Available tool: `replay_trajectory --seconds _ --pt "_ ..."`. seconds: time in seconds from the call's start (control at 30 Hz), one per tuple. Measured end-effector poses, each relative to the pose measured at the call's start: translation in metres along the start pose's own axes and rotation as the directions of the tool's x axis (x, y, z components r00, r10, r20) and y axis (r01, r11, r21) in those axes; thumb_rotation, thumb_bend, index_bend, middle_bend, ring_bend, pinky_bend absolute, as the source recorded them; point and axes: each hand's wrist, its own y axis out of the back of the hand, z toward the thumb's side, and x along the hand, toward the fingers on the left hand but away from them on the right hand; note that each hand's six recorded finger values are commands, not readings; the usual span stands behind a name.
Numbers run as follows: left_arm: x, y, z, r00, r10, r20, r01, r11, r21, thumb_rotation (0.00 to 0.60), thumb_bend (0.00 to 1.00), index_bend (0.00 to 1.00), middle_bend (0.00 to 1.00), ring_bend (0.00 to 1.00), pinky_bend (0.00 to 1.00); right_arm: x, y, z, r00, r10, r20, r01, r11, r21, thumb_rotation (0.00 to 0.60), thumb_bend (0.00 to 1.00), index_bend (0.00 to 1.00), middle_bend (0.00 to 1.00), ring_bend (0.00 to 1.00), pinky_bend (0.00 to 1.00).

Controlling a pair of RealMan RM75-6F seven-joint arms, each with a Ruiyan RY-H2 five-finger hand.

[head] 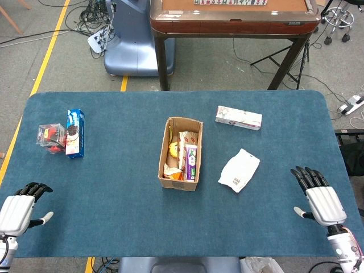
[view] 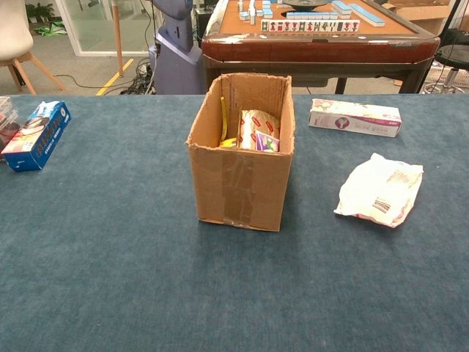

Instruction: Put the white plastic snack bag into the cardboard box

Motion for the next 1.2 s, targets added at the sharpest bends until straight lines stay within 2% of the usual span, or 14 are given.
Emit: replay_trajectory --seconds 0.17,0.43,0.63,0.8,0.93,1.2 --pt "-0.001 0.005 -0.003 1.0 0.025 -0.014 -0.025 1.0 -0.018 0.6 0.13 0.36 0.32 0.22 0.36 -0.001 0.0 0.001 1.0 -0.009 0.0 0.009 1.0 0.0 0.6 0.03 0.1 0.07 0.04 0.11" --pt "-0.002 0.006 -0.004 1.0 0.017 -0.01 -0.017 1.0 -0.026 0.6 0.13 0.37 0.32 0.22 0.36 -0.012 -0.003 0.006 0.999 -0.042 -0.007 0.042 0.999 -0.007 0.6 0.03 0.12 0.1 0.04 0.11" --pt "-0.004 0.006 -0.003 1.0 0.014 -0.007 -0.014 0.999 -0.028 0.6 0.13 0.37 0.32 0.22 0.36 -0.036 0.002 0.02 0.996 -0.055 -0.068 0.058 0.997 0.043 0.6 0.03 0.12 0.11 0.04 0.11" --pt "-0.006 0.009 -0.003 1.0 0.027 -0.007 -0.027 0.999 -0.031 0.6 0.13 0.37 0.32 0.22 0.36 -0.056 0.005 0.037 0.991 -0.019 -0.135 0.037 0.991 0.129 0.6 0.0 0.13 0.1 0.04 0.11" --pt "-0.006 0.009 -0.004 1.0 0.026 -0.014 -0.027 0.999 -0.034 0.6 0.13 0.36 0.32 0.22 0.35 -0.076 0.004 0.051 0.982 0.038 -0.185 0.001 0.978 0.21 0.6 0.0 0.13 0.07 0.03 0.11" --pt "-0.006 0.01 -0.004 1.0 0.026 -0.012 -0.026 0.999 -0.044 0.6 0.13 0.36 0.32 0.22 0.35 -0.115 -0.001 0.073 0.962 0.141 -0.234 -0.067 0.951 0.301 0.6 0.0 0.08 0.07 0.03 0.12"
